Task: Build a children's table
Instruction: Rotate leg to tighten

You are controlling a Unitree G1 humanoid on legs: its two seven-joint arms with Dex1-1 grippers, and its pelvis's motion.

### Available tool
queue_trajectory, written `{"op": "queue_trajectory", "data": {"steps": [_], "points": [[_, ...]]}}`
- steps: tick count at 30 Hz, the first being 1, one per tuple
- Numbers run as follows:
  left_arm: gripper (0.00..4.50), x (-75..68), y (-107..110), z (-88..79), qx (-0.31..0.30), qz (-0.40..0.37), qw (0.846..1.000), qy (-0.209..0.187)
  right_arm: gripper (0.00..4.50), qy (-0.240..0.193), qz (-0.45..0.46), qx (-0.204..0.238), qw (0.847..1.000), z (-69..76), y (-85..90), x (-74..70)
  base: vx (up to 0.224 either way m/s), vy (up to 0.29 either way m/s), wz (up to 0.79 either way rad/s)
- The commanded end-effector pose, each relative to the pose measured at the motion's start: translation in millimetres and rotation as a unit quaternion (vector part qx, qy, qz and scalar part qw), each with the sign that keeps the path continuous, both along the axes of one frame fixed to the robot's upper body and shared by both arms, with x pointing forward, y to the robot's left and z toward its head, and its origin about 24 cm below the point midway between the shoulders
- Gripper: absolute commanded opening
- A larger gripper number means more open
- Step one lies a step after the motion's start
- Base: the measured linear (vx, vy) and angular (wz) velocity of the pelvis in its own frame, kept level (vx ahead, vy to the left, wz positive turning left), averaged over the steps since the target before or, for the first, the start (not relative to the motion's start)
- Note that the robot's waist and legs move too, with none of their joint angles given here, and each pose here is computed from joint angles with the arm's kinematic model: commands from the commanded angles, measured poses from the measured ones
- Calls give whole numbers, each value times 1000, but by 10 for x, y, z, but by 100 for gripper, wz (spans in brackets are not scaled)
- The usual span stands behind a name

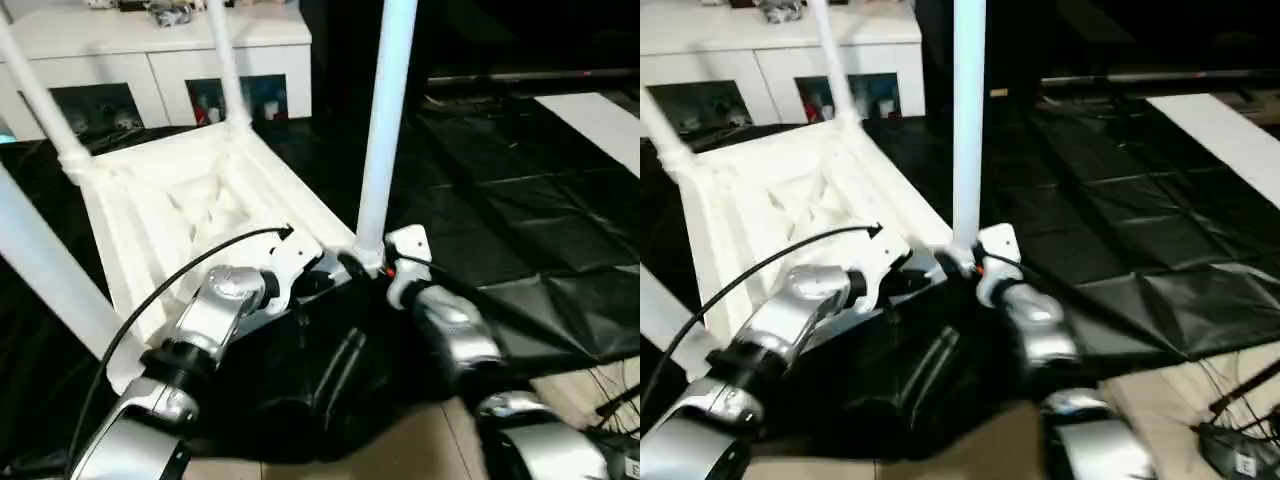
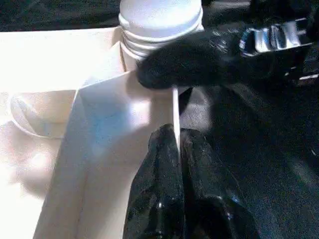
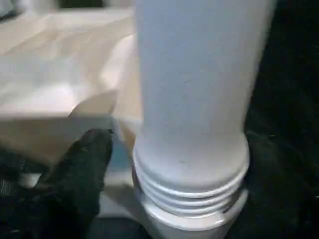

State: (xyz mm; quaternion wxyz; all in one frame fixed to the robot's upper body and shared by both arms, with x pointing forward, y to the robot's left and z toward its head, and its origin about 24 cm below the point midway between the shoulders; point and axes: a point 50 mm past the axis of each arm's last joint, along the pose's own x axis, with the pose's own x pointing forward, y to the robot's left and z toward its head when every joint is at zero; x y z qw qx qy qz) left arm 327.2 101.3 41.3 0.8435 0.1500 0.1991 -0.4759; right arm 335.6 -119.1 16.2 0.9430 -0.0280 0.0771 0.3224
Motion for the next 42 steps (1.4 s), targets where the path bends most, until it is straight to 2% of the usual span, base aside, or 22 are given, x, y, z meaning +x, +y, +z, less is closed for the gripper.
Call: {"op": "queue_trajectory", "data": {"steps": [1,5,10,13,20,21,25,26,29,37,42], "points": [[0,-144,26,-184,4,-33,999,40,443,-10,46,-15,999,53,-33,-11,0,0,0],[0,-205,46,-150,-3,-69,997,44,443,-15,99,-44,994,113,-147,-14,0,0,0],[0,-275,47,-110,-14,-107,993,54,443,-21,142,-43,989,207,-216,-3,0,0,0],[0,-310,49,-95,-19,-125,990,61,443,-23,180,-41,982,261,-217,-3,0,0,0],[0,-326,67,-88,-17,-129,989,64,443,-11,225,-33,974,274,-199,-30,0,0,0],[0,-329,74,-88,-16,-130,989,65,418,-8,231,-32,972,272,-196,-34,0,0,0],[0,-336,83,-90,-14,-131,989,67,405,3,241,-37,970,242,-200,-46,0,0,0],[0,-336,83,-90,-14,-131,989,67,375,3,241,-37,970,242,-200,-46,0,0,0],[0,-340,90,-91,-12,-130,989,68,361,8,241,-40,970,223,-210,-51,0,0,0],[0,-352,90,-99,-12,-132,989,73,285,13,245,-39,969,214,-212,-56,0,0,0],[0,-349,97,-100,-8,-134,988,77,270,12,239,-33,970,209,-210,-54,0,0,0]]}}
